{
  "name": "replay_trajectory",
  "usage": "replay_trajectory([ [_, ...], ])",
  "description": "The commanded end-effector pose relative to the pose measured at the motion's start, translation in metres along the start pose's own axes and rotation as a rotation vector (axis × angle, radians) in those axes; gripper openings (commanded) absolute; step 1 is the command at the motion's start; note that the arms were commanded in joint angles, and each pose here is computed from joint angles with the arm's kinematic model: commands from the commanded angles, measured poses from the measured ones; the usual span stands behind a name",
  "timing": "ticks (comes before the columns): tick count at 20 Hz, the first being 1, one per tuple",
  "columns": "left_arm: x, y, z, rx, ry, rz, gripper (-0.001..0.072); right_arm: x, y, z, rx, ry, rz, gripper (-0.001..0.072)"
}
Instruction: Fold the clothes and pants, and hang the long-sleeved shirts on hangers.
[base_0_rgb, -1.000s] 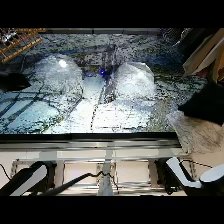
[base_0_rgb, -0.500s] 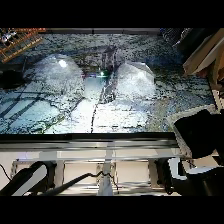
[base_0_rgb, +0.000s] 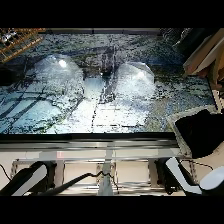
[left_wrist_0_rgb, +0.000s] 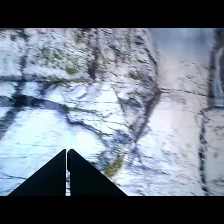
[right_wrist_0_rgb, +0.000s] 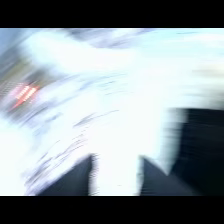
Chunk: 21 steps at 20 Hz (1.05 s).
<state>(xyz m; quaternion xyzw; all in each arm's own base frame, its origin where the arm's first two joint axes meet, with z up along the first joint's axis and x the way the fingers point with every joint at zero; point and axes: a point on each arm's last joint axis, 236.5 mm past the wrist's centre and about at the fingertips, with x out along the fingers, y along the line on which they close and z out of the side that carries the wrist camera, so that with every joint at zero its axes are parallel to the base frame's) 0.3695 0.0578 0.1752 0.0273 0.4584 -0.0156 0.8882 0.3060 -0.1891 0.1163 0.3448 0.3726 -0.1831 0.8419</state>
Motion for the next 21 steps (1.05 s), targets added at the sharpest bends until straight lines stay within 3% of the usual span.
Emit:
replay_trajectory([
  [1,-0.004,0.040,0.016,0.058,-0.065,0.173,0.0023,0.072,0.112,-0.057,-0.350,0.128,0.151,0.0045],
  [3,-0.004,0.038,0.022,0.058,-0.090,0.166,0.0023,0.097,0.145,-0.064,-0.571,0.057,0.123,0.0038],
  [5,-0.004,0.038,0.022,0.059,-0.089,0.167,0.0023,0.096,0.199,-0.043,-0.650,-0.151,0.203,0.0069],
  [6,-0.004,0.038,0.022,0.058,-0.089,0.167,0.0023,0.087,0.228,-0.024,-0.659,-0.292,0.252,0.0136],
  [12,-0.004,0.038,0.022,0.058,-0.089,0.167,0.0023,0.016,0.309,0.035,-0.609,-0.795,0.428,0.0137],
  [21,-0.004,0.038,0.022,0.058,-0.089,0.167,0.0023,-0.002,0.312,0.051,-0.582,-0.895,0.441,0.0137],
])
